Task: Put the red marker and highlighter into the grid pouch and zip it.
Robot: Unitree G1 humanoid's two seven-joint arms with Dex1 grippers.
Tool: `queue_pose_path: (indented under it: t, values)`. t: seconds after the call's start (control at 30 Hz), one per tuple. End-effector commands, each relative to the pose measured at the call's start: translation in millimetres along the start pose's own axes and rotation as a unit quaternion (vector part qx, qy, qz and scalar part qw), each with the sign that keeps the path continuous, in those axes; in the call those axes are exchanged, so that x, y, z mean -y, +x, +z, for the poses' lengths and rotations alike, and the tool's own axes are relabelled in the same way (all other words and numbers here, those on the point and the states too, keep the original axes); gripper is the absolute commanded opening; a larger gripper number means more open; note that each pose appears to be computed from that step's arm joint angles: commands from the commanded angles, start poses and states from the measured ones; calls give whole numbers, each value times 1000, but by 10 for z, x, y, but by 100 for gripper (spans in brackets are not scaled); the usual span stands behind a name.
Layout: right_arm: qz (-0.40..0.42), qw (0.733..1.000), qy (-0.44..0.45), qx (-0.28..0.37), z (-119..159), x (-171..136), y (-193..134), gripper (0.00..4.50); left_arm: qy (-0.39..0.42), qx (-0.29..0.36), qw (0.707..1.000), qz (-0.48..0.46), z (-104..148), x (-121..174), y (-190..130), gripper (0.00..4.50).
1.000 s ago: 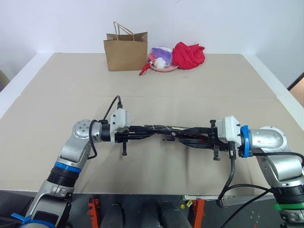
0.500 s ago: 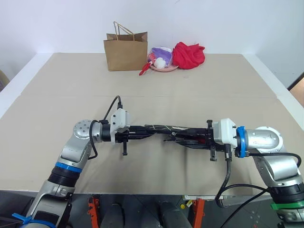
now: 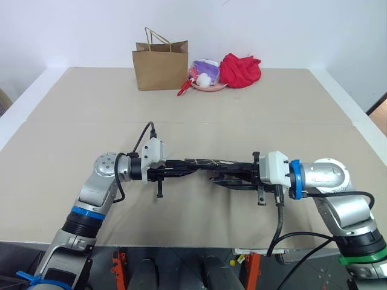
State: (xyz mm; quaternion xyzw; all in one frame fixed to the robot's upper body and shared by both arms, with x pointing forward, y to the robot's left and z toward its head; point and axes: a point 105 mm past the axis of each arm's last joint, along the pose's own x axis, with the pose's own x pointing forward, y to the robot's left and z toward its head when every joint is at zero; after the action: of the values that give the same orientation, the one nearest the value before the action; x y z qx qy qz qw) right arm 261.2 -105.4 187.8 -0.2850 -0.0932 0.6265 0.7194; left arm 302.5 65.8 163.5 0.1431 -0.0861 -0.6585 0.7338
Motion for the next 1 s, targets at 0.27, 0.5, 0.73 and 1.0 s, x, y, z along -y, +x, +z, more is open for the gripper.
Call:
queue_pose_path:
  t: [0.27, 0.5, 0.73, 1.0]
  values:
    - [8, 1000, -15, 0, 38, -5, 116, 117, 24, 13, 1000, 1, 125, -28, 27, 0]
    - [0, 1000, -6, -8, -8, 51, 110, 7, 24, 12, 1000, 4, 125, -32, 23, 0]
    - [-3, 1000, -8, -10, -14, 57, 87, 7, 24, 13, 1000, 4, 130, -34, 19, 0]
    - [-21, 1000, 1, 5, 101, 101, -149, 7, 25, 9, 1000, 4, 120, -32, 1, 0]
